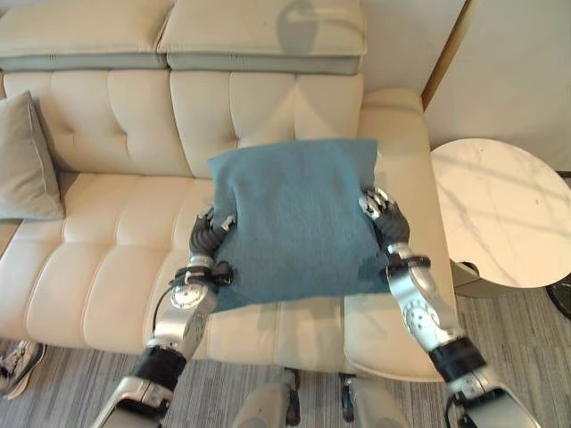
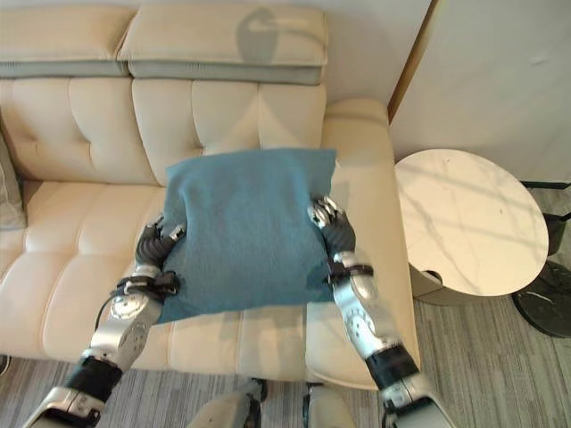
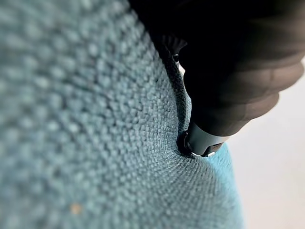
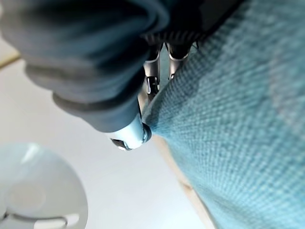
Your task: Pick up all the scattered cushions and arrange them neatly on the sofa.
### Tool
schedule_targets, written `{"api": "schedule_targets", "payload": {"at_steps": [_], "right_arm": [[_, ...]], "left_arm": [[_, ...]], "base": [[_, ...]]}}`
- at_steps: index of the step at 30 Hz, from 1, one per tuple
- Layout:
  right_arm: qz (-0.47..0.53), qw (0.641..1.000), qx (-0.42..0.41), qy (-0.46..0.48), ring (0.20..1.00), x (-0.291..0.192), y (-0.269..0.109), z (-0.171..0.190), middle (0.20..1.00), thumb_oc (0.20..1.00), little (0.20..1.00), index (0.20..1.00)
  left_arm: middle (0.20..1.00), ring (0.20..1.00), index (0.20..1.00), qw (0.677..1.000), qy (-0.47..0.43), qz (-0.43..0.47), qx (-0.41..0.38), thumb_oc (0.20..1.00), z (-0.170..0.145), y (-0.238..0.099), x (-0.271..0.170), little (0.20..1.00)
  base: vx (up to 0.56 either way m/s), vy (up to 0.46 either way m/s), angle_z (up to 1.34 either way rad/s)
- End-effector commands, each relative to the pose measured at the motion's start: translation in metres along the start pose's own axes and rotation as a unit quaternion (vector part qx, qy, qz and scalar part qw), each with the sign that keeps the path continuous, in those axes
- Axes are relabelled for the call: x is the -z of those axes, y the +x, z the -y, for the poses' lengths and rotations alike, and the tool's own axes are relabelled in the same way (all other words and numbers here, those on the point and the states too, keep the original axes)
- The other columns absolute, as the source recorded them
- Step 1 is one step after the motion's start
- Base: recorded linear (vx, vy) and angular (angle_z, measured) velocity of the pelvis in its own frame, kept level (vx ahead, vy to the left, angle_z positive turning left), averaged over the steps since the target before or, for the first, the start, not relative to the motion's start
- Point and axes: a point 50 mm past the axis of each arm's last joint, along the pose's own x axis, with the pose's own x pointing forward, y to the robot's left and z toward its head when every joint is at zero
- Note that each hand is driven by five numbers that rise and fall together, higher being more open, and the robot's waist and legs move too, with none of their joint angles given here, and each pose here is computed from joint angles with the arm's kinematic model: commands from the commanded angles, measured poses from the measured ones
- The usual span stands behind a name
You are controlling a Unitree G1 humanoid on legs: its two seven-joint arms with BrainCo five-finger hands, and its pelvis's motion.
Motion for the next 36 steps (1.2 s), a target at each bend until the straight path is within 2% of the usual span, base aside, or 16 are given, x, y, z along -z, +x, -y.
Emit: {"api": "schedule_targets", "payload": {"at_steps": [1, 6, 8, 11, 12, 13, 14, 16, 20, 23, 26, 29, 36], "right_arm": [[0.171, 0.963, -0.204, 0.043, 0.200, -0.066, 0.041, -0.135, 0.200, 0.200, 0.200, 0.200], [0.278, 0.936, -0.218, 0.008, 0.200, -0.136, 0.075, -0.194, 0.200, 0.200, 0.200, 0.200], [0.311, 0.926, -0.212, -0.018, 0.200, -0.157, 0.080, -0.204, 0.200, 0.200, 0.200, 0.200], [0.342, 0.915, -0.204, -0.064, 0.200, -0.179, 0.086, -0.215, 0.200, 0.200, 0.200, 0.200], [0.345, 0.915, -0.190, -0.087, 0.200, -0.185, 0.091, -0.210, 0.200, 0.200, 0.200, 0.200], [0.344, 0.916, -0.176, -0.104, 0.200, -0.187, 0.095, -0.207, 0.200, 0.200, 0.200, 0.200], [0.338, 0.917, -0.156, -0.147, 0.511, -0.188, 0.102, -0.196, 0.511, 0.511, 0.511, 0.511], [0.322, 0.916, -0.121, -0.206, 1.000, -0.191, 0.111, -0.175, 1.000, 1.000, 1.000, 1.000], [0.261, 0.920, -0.057, -0.288, 1.000, -0.178, 0.121, -0.119, 1.000, 1.000, 1.000, 1.000], [0.231, 0.923, -0.041, -0.303, 1.000, -0.167, 0.120, -0.099, 1.000, 1.000, 1.000, 1.000], [0.161, 0.933, -0.031, -0.319, 1.000, -0.123, 0.109, -0.063, 1.000, 1.000, 1.000, 1.000], [0.129, 0.930, -0.028, -0.344, 1.000, -0.102, 0.098, -0.043, 1.000, 1.000, 1.000, 1.000], [0.117, 0.917, -0.024, -0.381, 1.000, -0.098, 0.075, -0.011, 1.000, 1.000, 1.000, 1.000]], "left_arm": [[0.200, 0.200, 0.200, 0.958, -0.011, 0.251, 0.141, 0.200, 0.087, 0.032, -0.117, 0.200], [0.200, 0.200, 0.200, 0.913, 0.007, 0.386, 0.130, 0.200, 0.119, 0.058, -0.224, 0.200], [0.200, 0.200, 0.200, 0.899, 0.020, 0.420, 0.120, 0.200, 0.123, 0.060, -0.255, 0.200], [0.200, 0.200, 0.200, 0.890, 0.089, 0.440, 0.084, 0.200, 0.127, 0.069, -0.295, 0.200], [0.517, 0.517, 0.517, 0.894, 0.113, 0.429, 0.054, 0.517, 0.121, 0.076, -0.302, 0.517], [1.000, 1.000, 1.000, 0.894, 0.136, 0.425, 0.040, 1.000, 0.120, 0.079, -0.309, 1.000], [1.000, 1.000, 1.000, 0.899, 0.161, 0.406, 0.016, 1.000, 0.111, 0.086, -0.313, 1.000], [1.000, 1.000, 1.000, 0.897, 0.191, 0.399, 0.003, 1.000, 0.106, 0.089, -0.318, 1.000], [1.000, 1.000, 1.000, 0.905, 0.238, 0.352, -0.027, 1.000, 0.078, 0.101, -0.293, 1.000], [1.000, 1.000, 1.000, 0.909, 0.257, 0.325, -0.039, 1.000, 0.062, 0.106, -0.277, 1.000], [1.000, 1.000, 1.000, 0.912, 0.312, 0.255, -0.079, 1.000, 0.015, 0.112, -0.233, 1.000], [1.000, 1.000, 1.000, 0.912, 0.325, 0.229, -0.102, 1.000, -0.011, 0.109, -0.215, 1.000], [1.000, 1.000, 1.000, 0.912, 0.300, 0.270, -0.078, 1.000, -0.023, 0.088, -0.202, 1.000]], "base": [[-0.10, 0.037, 0.03], [-0.06, 0.012, 0.04], [-0.03, 0.016, 0.07], [-0.05, 0.013, 0.15], [-0.04, 0.009, 0.05], [-0.04, -0.001, 0.01], [-0.04, -0.001, -0.01], [-0.02, -0.004, 0.00], [-0.04, 0.017, 0.01], [-0.03, 0.005, 0.08], [-0.06, -0.006, 0.00], [-0.06, -0.019, -0.10], [-0.04, -0.020, -0.02]]}}
